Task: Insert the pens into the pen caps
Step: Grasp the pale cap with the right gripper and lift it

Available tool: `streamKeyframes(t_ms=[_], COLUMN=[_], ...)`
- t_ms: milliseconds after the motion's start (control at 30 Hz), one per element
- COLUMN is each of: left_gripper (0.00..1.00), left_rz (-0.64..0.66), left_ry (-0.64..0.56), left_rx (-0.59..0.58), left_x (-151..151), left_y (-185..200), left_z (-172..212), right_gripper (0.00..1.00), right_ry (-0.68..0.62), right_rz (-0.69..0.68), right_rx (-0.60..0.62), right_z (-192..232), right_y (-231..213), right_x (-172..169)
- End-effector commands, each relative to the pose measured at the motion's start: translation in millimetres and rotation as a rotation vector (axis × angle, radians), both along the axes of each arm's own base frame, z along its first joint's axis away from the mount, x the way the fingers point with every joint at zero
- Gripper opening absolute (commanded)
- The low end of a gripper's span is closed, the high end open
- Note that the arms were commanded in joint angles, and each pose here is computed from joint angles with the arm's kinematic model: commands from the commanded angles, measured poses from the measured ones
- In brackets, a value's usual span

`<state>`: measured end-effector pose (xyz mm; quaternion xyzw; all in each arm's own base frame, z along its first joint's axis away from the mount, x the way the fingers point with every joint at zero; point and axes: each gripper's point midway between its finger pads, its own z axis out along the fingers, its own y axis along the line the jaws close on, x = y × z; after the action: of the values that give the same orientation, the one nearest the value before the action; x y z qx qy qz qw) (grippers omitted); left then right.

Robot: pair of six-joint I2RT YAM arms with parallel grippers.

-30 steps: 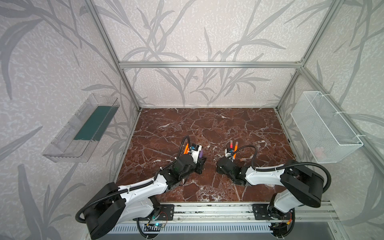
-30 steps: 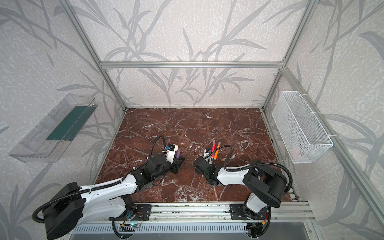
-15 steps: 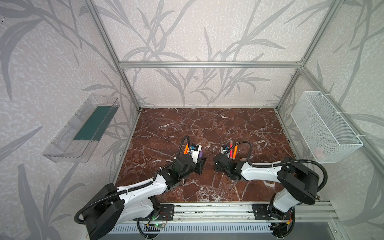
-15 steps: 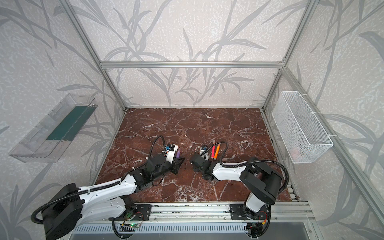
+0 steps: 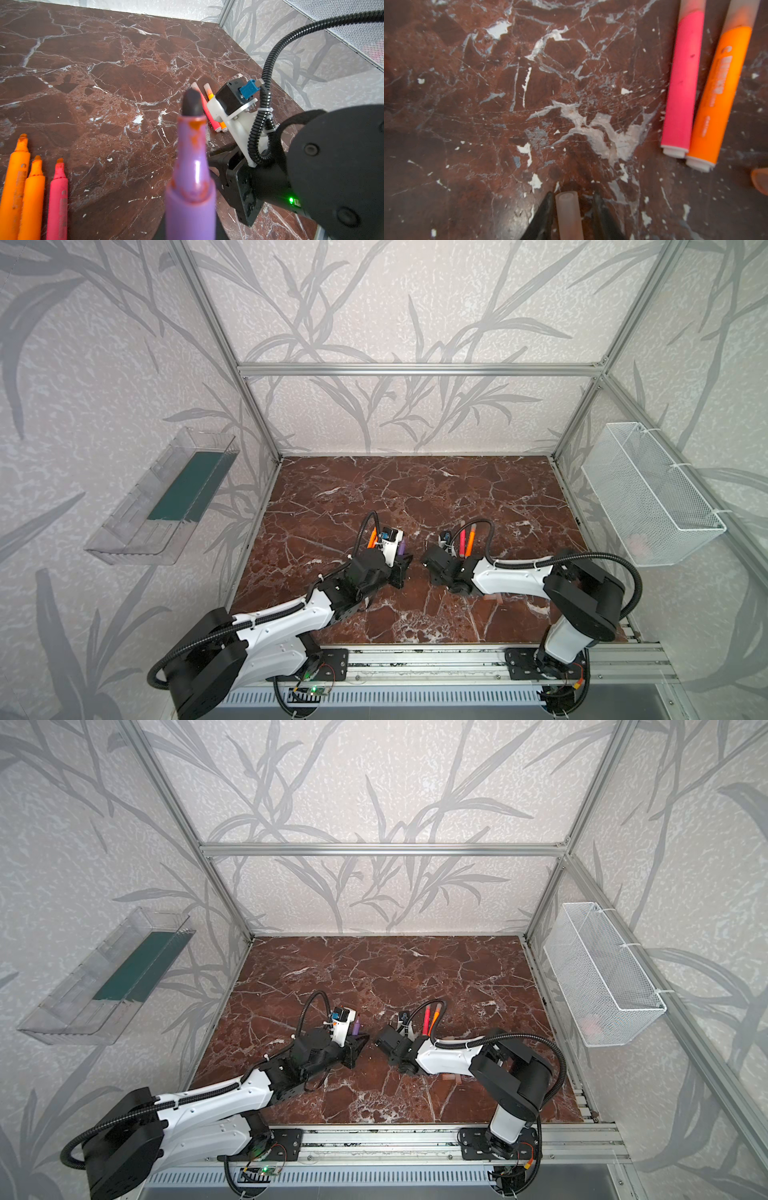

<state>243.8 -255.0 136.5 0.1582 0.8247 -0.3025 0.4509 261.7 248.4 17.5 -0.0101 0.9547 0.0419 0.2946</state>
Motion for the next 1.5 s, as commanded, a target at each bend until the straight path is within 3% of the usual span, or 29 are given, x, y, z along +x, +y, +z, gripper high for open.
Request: streamKeyframes(t_ms=[0,200,733,1000,1467], left_gripper=[0.0,0.0,0.0,0.0,0.0], left_rz=[0.003,0.002,0.003,0.001,-0.032], left_ry=[0.004,0.007,0.003,0.003,-0.001], left_rx=[0.002,0.001,-0.002,-0.004,-0.036], left_x=[-2,-2,-3,-5,-12], left_y=[4,4,5,6,4], left_z=[-2,-3,-2,-1,8], right_gripper=[0.28,0.19,0.26,0.19,0.17], right_ry=[0.01,0.018,0.023,0.019,-0.195], right_rz=[-0.006,0.004,0.012,-0.012,-0.004], right_rx=[-0.063,-0.058,-0.048,-0.052,0.171], right_z=[-3,-4,-8,-13,81], right_y=[-10,-8,-4,-10,-22], right_x=[-1,-2,-5,-7,-7])
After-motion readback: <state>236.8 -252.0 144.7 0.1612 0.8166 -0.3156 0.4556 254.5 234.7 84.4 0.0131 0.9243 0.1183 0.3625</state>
